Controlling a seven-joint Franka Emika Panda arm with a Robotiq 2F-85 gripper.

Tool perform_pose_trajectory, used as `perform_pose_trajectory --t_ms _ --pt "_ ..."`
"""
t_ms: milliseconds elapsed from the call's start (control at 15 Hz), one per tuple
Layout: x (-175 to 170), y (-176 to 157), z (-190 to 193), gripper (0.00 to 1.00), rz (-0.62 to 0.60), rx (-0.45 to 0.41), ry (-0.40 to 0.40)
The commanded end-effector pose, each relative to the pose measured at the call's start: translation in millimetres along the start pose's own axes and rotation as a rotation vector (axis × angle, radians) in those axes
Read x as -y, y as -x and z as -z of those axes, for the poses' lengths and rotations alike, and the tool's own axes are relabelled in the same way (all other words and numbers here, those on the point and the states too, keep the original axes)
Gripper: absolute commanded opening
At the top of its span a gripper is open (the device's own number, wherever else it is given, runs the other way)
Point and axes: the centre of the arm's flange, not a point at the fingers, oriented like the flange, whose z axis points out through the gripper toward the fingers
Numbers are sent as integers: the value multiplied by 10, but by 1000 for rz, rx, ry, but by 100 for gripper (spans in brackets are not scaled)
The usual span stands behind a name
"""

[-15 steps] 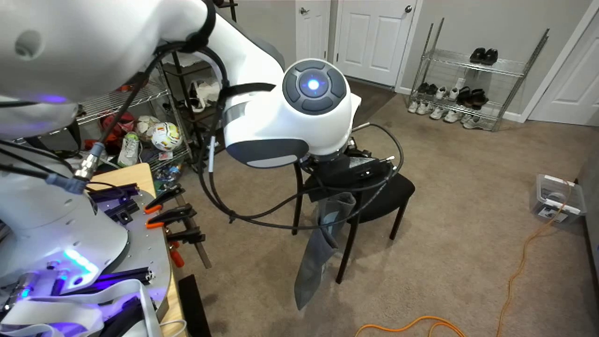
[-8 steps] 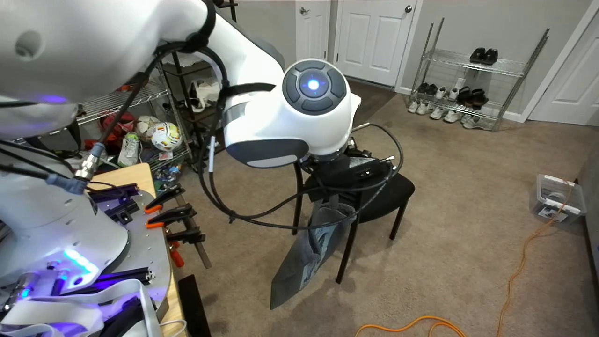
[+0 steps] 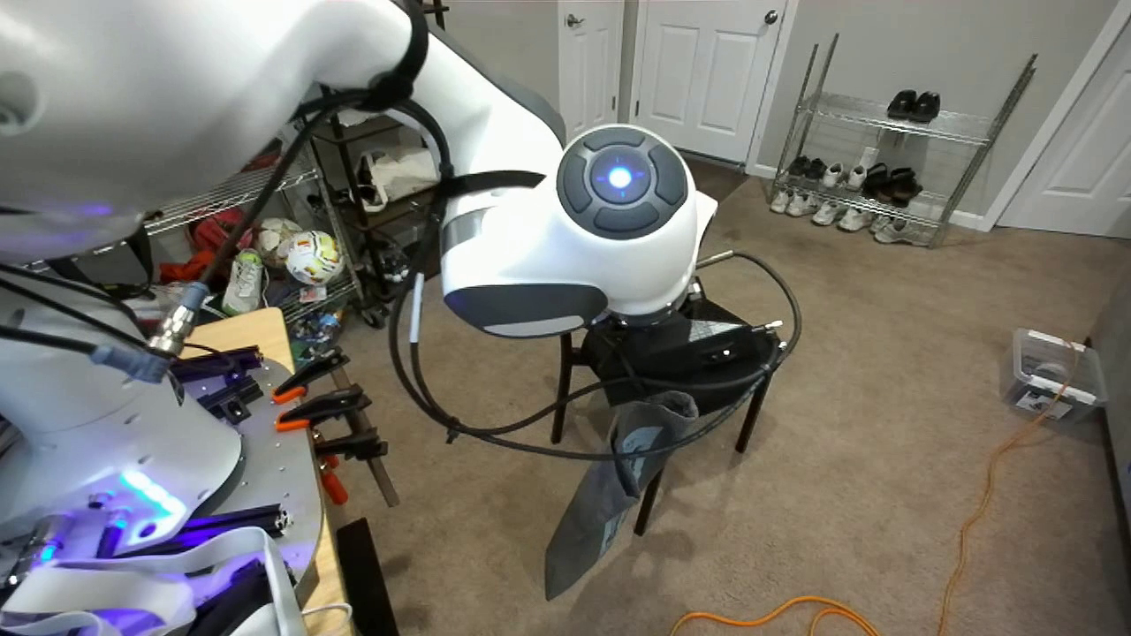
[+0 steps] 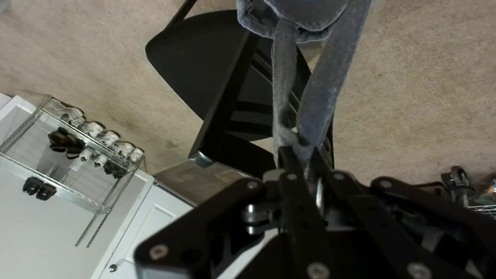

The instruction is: Move the bag to the other side of the chair

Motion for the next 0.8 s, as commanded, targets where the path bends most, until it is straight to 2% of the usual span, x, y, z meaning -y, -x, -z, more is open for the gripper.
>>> perform_pose_trajectory --t_ms 0,333,733 --pt "-173 115 70 2 -26 1 34" --pt "-570 169 128 2 -58 17 94" --pt "-1015 -132 -24 2 -46 13 137"
